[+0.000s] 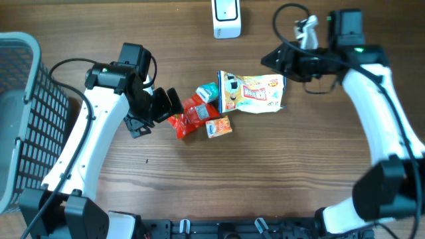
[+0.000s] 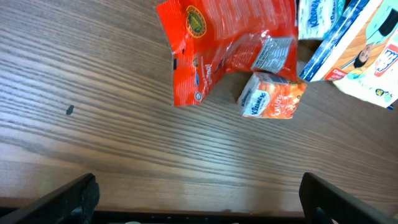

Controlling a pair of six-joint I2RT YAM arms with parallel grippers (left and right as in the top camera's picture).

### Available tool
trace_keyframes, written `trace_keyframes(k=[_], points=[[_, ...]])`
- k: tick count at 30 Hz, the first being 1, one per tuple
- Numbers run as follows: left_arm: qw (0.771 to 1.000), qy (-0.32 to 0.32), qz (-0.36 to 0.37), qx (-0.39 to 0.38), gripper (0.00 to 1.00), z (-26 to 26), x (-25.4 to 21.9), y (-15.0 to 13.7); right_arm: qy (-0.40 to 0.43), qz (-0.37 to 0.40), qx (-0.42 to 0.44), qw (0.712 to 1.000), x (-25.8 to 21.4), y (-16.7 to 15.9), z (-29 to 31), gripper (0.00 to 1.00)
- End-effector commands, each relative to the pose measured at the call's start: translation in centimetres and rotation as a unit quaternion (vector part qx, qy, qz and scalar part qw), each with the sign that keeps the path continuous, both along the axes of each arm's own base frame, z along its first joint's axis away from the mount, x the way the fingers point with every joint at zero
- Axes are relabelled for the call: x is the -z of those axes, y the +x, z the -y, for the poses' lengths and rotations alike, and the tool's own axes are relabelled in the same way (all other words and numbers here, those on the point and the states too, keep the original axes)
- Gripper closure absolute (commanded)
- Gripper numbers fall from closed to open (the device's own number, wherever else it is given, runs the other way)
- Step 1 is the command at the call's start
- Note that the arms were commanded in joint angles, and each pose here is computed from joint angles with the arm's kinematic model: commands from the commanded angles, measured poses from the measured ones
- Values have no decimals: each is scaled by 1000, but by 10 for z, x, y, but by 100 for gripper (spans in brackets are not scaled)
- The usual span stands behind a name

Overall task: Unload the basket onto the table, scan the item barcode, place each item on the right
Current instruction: 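Reach the right gripper to the yellow wipes pack and grasp its edge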

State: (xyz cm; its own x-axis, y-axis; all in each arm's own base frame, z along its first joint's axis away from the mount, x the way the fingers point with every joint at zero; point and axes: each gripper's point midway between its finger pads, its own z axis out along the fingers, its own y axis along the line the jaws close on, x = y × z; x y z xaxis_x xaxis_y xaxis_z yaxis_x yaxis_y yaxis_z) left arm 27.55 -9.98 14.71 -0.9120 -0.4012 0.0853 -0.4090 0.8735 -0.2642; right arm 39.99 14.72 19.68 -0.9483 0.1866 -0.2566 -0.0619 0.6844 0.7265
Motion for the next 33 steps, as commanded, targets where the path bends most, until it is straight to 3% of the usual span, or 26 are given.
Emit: trace_keyframes(k=[1,4,10,14,18,20,24,29,33], points=[[1000,-2,0,9,0,1,0,-1,-33,-11,-36,999,43,10,-44,88],[1000,-2,1,9,0,1,0,-1,-116,-67,16,991,103,17,-48,96],[1000,-2,1,9,0,1,0,-1,-195,-182,38,963,205,3,-17,96],[1000,-2,0,9,0,1,0,-1,-230,-202,83,948,168,-8,39,96],[1000,-2,0,9,0,1,0,-1,-210,-96,83,969,83,-2,51,96],[1000,-2,0,9,0,1,0,-1,-204,-64,86,973,66,3,47,96],[1000,-2,0,9,0,1,0,-1,-201,-107,95,969,110,7,38,96],[1000,-1,0,9,0,1,0,-1,-154,-159,30,975,180,3,-6,96],[1000,-2,0,9,0,1,0,-1,-172,-159,22,972,168,3,-1,96]])
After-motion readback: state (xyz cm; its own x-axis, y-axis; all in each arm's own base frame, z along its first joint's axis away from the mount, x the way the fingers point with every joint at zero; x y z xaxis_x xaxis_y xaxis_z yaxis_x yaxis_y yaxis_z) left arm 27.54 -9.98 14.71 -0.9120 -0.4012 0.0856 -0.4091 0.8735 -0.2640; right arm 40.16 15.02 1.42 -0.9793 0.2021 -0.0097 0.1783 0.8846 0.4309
